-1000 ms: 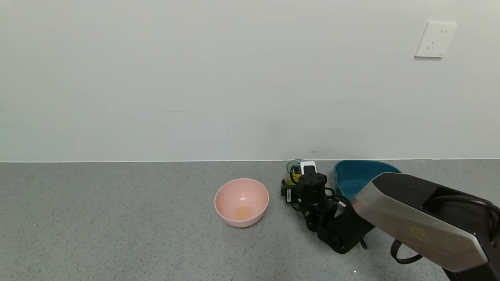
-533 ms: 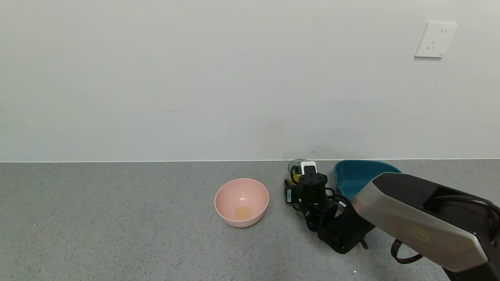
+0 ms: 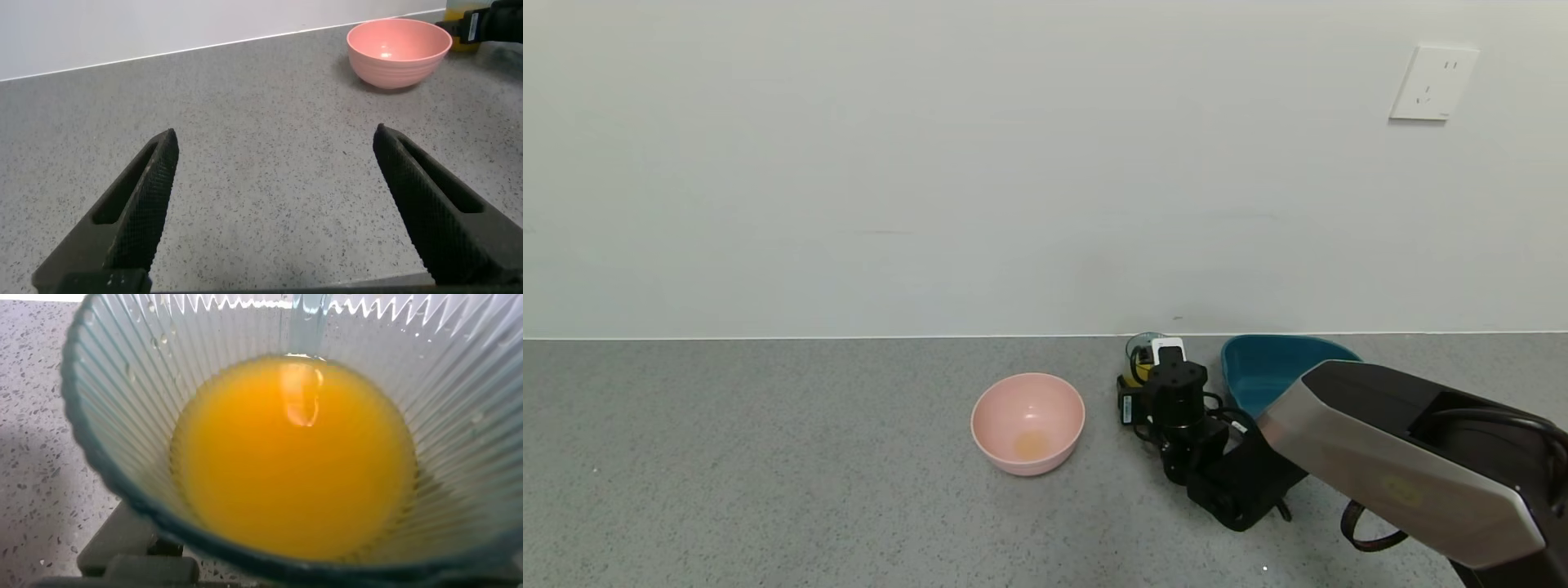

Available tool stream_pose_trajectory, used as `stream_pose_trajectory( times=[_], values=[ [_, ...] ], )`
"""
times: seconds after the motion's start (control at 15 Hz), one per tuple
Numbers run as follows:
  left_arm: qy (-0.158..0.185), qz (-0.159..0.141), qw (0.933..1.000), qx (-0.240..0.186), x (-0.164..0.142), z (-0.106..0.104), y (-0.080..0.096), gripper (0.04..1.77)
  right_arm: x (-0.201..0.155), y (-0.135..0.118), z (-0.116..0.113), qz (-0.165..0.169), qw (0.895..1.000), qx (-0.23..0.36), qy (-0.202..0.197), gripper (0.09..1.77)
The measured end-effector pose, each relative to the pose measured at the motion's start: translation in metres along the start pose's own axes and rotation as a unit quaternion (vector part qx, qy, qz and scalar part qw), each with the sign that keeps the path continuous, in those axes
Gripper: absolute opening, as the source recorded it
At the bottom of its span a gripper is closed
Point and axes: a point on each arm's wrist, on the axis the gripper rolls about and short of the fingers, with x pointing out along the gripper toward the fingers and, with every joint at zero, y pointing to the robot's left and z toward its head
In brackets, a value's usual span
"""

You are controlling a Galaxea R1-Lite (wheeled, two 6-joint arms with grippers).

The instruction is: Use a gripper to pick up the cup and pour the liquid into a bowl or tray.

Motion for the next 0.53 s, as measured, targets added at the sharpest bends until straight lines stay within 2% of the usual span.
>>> stream_pose_trajectory(
  times=[0.27, 0.53],
  values=[
    [0.0, 0.0, 1.0, 0.0, 0.0, 0.0, 0.0, 1.72, -0.004, 0.003, 0.007, 0.004, 1.0, -0.001, -0.003, 1.35],
    [0.0, 0.0, 1.0, 0.0, 0.0, 0.0, 0.0, 1.72, -0.011, 0.006, 0.025, 0.011, 1.0, -0.007, -0.01, 1.35]
  ],
)
